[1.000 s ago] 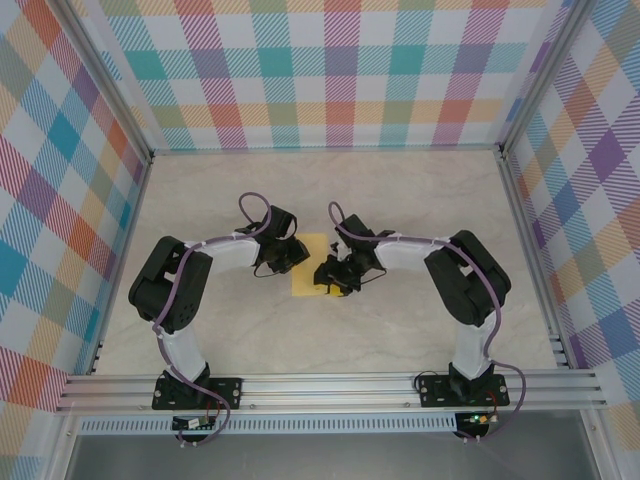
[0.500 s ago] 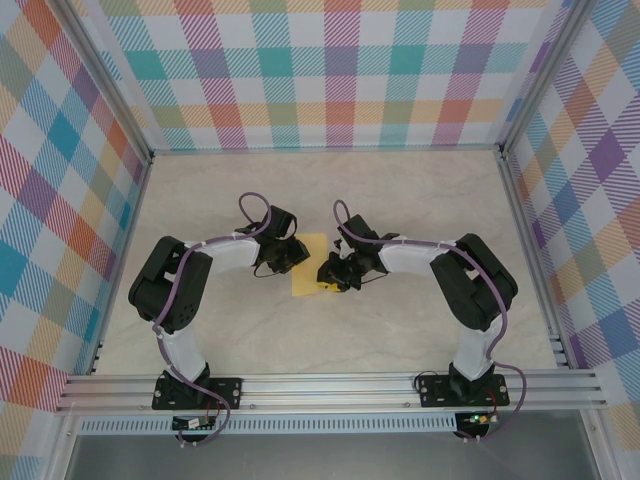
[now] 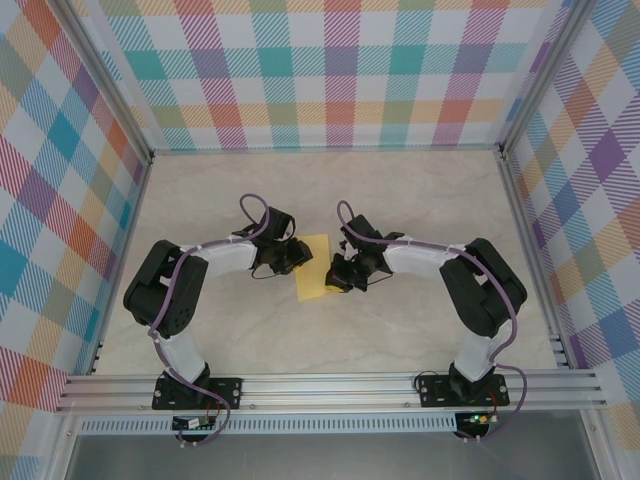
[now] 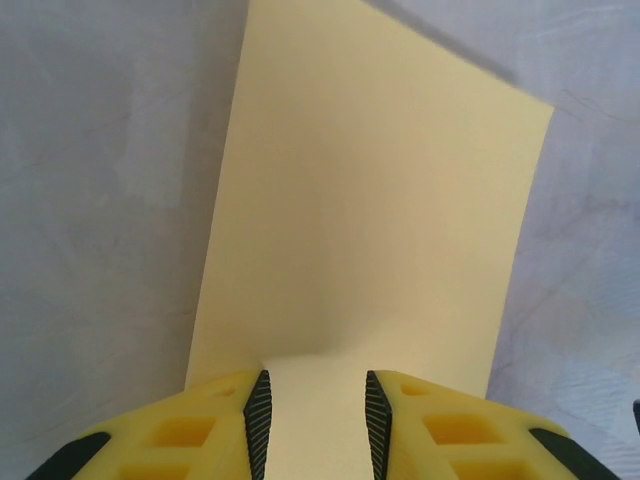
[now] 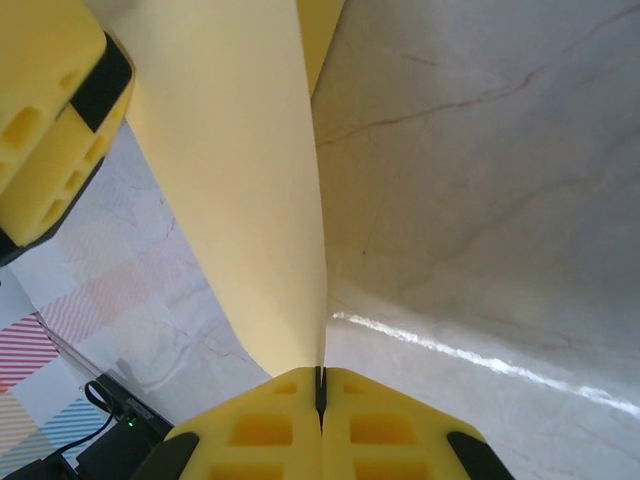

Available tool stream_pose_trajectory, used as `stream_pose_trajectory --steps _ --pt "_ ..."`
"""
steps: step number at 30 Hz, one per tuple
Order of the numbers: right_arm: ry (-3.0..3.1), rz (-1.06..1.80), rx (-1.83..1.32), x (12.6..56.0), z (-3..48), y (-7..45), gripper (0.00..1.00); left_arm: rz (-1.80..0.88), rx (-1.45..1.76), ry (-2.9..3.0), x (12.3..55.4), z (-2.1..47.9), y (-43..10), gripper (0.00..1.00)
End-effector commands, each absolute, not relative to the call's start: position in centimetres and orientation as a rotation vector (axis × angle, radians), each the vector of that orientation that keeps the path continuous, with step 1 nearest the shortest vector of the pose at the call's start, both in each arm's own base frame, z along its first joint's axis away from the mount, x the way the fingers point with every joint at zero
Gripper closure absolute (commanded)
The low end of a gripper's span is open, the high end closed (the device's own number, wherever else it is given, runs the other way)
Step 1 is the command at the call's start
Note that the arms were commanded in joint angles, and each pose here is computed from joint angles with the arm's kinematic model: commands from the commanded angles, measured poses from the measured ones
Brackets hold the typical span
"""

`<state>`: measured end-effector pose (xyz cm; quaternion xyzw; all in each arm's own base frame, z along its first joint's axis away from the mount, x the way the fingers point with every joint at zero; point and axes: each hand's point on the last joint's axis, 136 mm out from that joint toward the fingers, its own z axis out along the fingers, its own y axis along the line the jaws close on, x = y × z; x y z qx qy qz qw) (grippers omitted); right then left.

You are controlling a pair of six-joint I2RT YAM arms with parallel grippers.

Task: Fold a paper plane with a square sheet of paper (pick it up from the middle)
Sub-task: Third fold the triangle at the center of the table.

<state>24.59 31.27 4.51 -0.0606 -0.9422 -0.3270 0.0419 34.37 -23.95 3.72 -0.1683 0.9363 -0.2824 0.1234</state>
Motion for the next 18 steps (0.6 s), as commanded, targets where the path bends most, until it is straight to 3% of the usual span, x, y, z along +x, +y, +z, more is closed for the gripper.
stream_pose_trajectory --steps 1,8,14,18 --pt "-2.860 -0.915 -0.152 22.5 4.3 30.0 0.99 -0.868 -0.408 2.686 35.3 4.9 -24.9 0.67" --pt "-2.848 -0.894 -0.154 22.2 4.1 29.7 0.97 -0.811 -0.383 2.707 35.5 3.9 -24.6 0.69" --pt "-2.862 -1.000 -0.159 23.6 4.8 31.1 0.81 -0.731 -0.397 2.752 35.4 2.3 -23.8 0.73" --pt "-2.848 -1.027 -0.183 23.9 4.9 31.5 0.81 -0.718 -0.395 2.765 35.3 2.0 -23.7 0.73"
